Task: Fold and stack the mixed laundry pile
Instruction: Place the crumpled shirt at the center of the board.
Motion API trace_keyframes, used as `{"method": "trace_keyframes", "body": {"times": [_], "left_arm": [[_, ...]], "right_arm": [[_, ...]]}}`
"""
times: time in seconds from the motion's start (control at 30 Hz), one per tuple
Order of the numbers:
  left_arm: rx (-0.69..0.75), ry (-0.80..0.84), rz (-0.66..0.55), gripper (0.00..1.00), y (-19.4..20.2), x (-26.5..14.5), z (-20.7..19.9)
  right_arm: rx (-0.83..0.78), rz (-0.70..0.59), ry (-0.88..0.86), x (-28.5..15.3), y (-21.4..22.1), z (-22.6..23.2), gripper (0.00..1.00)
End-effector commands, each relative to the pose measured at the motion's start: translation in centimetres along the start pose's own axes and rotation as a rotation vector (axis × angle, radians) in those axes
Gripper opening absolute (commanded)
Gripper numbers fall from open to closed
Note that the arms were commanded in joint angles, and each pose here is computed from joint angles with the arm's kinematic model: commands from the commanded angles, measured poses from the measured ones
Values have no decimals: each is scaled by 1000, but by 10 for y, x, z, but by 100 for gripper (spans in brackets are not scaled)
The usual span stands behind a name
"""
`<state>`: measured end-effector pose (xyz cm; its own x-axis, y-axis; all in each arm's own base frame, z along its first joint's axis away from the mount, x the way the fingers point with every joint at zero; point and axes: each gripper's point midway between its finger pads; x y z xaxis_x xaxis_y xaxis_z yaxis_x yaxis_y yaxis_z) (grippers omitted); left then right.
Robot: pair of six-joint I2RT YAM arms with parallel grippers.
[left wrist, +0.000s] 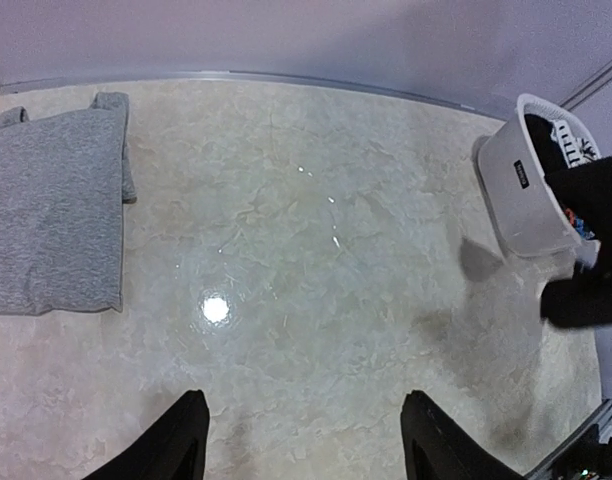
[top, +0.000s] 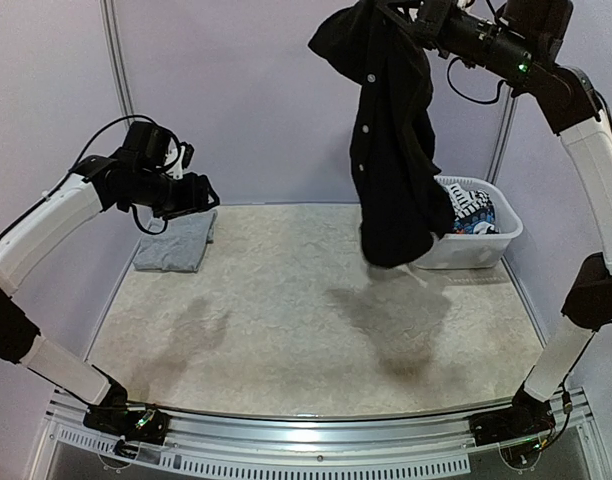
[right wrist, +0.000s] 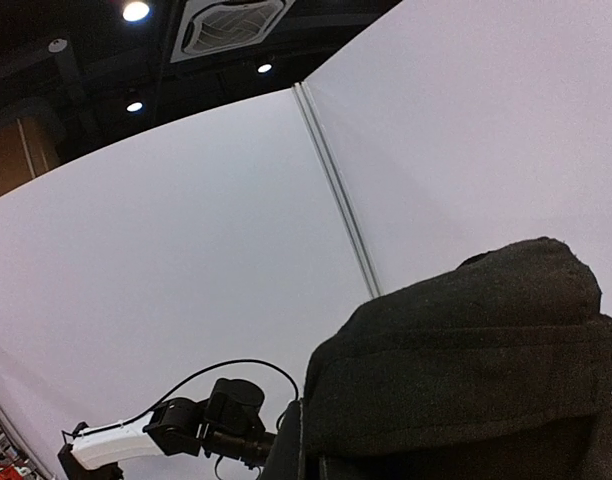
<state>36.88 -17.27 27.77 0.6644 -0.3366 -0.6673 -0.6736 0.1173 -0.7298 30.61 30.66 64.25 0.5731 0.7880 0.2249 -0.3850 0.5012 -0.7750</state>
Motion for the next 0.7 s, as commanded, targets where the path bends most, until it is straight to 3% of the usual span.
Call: {"method": "trace_keyframes", "body": {"times": [0.0,0.1,0.17,0.27,0.3,0.33,0.47,0.67], "left_arm": [[12,-63,-37,67,-3,-15,7],[23,-99,-37,67,-2,-20,14],[32,-107,-29,67,-1,-22,15],[40,-110,1,68,4,-18,16],[42,-104,14,68,7,-16,15],[44,-95,34,69,11,-12,14],[115,-68,135,73,33,-3,1],[352,-23,274,77,75,-4,-38]], "right_arm": [[-13,-13,10,3,4,5,0],[-13,-8,180,5,19,-37,0],[-6,-20,394,-5,33,-87,3],[36,53,710,-34,72,-172,69],[64,128,811,-45,92,-204,82],[107,202,907,-59,113,-232,88],[258,444,1190,-109,191,-318,90],[209,456,1134,-134,204,-314,90]]}}
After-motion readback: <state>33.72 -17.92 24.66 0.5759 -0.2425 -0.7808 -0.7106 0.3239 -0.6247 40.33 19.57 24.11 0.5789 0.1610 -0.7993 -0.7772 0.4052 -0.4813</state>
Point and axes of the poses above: each gripper's point midway between its finger pads, its own x axis out along the fingers, its own z axis along the line the jaws close on, y = z × x, and after that the axes turned 14 degrees about x, right-handed
